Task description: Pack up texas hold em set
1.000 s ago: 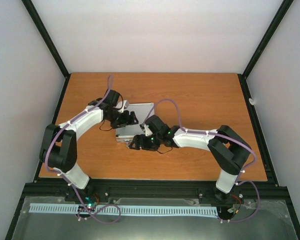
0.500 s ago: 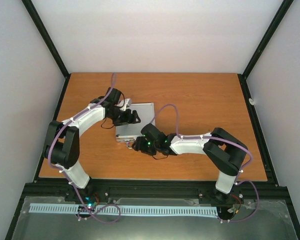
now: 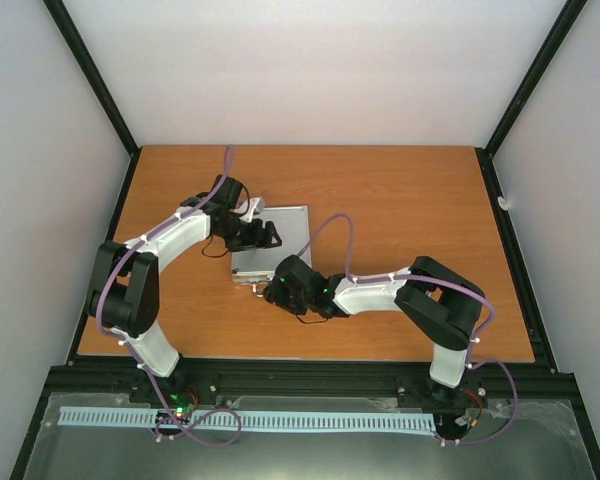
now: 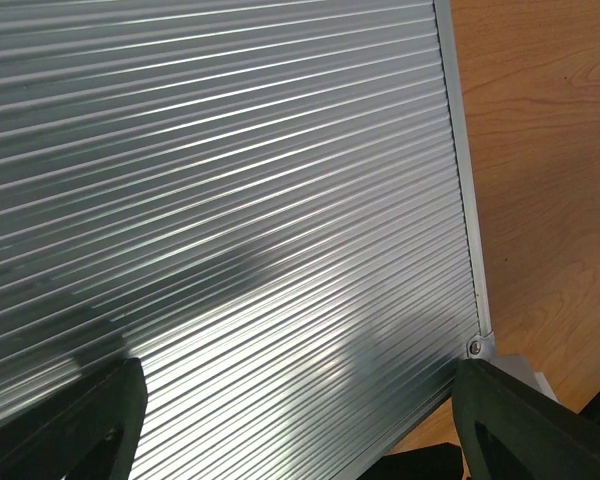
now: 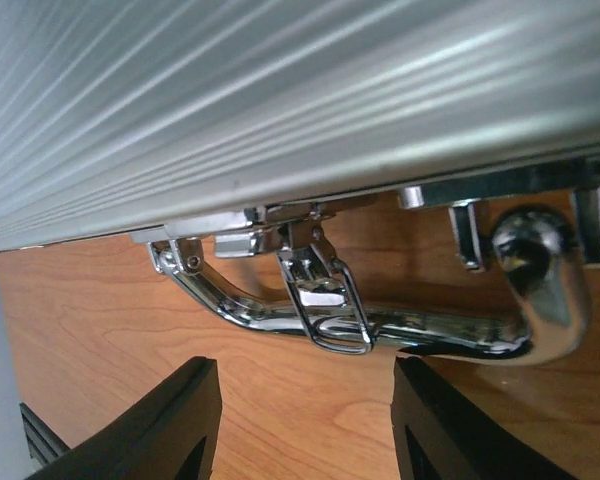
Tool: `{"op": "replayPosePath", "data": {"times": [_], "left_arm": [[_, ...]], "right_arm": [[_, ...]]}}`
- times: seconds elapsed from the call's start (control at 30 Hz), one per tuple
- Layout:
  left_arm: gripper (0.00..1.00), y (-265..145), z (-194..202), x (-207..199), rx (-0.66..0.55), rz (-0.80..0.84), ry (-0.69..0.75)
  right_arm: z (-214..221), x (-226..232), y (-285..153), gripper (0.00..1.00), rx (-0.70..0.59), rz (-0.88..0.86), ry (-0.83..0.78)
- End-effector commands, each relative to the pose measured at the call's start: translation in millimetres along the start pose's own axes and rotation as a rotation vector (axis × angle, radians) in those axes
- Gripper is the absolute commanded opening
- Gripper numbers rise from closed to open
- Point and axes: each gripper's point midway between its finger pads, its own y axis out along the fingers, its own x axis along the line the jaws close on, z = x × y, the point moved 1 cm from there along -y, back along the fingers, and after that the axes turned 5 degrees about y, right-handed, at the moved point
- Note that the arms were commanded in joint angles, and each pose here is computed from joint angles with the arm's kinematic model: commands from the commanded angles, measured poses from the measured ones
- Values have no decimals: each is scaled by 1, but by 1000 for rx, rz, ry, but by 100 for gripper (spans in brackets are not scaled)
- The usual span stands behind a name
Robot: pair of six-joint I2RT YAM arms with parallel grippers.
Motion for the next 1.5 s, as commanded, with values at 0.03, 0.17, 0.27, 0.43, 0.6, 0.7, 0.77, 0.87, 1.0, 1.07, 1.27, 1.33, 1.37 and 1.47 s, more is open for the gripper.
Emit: {"op": "replayPosePath", "data": {"times": [0.03, 0.17, 0.27, 0.43, 0.6, 0.7, 0.77, 0.87, 1.0, 1.07, 1.27, 1.33, 1.37, 1.47], "left_arm": [[87, 7, 13, 2, 54, 2, -5], [87, 4, 12, 0, 44, 5, 0], [87, 3, 13, -1, 41, 8, 1], [87, 2, 14, -2, 38, 14, -1], [87, 1, 14, -3, 38, 19, -1], [87, 1, 13, -5, 35, 23, -1], [87, 0, 14, -5, 34, 24, -1], [87, 0, 15, -6, 35, 28, -2], [87, 0, 16, -5, 36, 29, -5], [87, 0, 16, -6, 35, 32, -5], [87, 1, 14, -7, 35, 40, -5], [87, 2, 14, -7, 37, 40, -7], [87, 2, 15, -6, 38, 40, -6], [87, 3, 15, -6, 40, 42, -8]], "right_arm": [[0, 8, 5, 44, -57, -21, 47], [0, 9, 1, 41, -81, -12, 60], [0, 7, 1, 40, -98, 2, 67], [-1, 3, 7, 37, -103, 2, 89], [-3, 4, 7, 29, -119, -6, 102], [-5, 2, 6, 29, -130, 3, 109], [-7, -1, 5, 29, -144, 8, 113], [-10, -2, 3, 26, -167, 6, 113], [-14, -3, -2, 19, -191, 10, 114], [-15, -6, -2, 17, -203, 17, 116], [-16, -12, 0, 4, -211, 36, 121], [-16, -13, 0, 3, -216, 40, 122], [-17, -12, -1, 3, -220, 37, 123], [-19, -10, -3, 3, -233, 30, 117]]}}
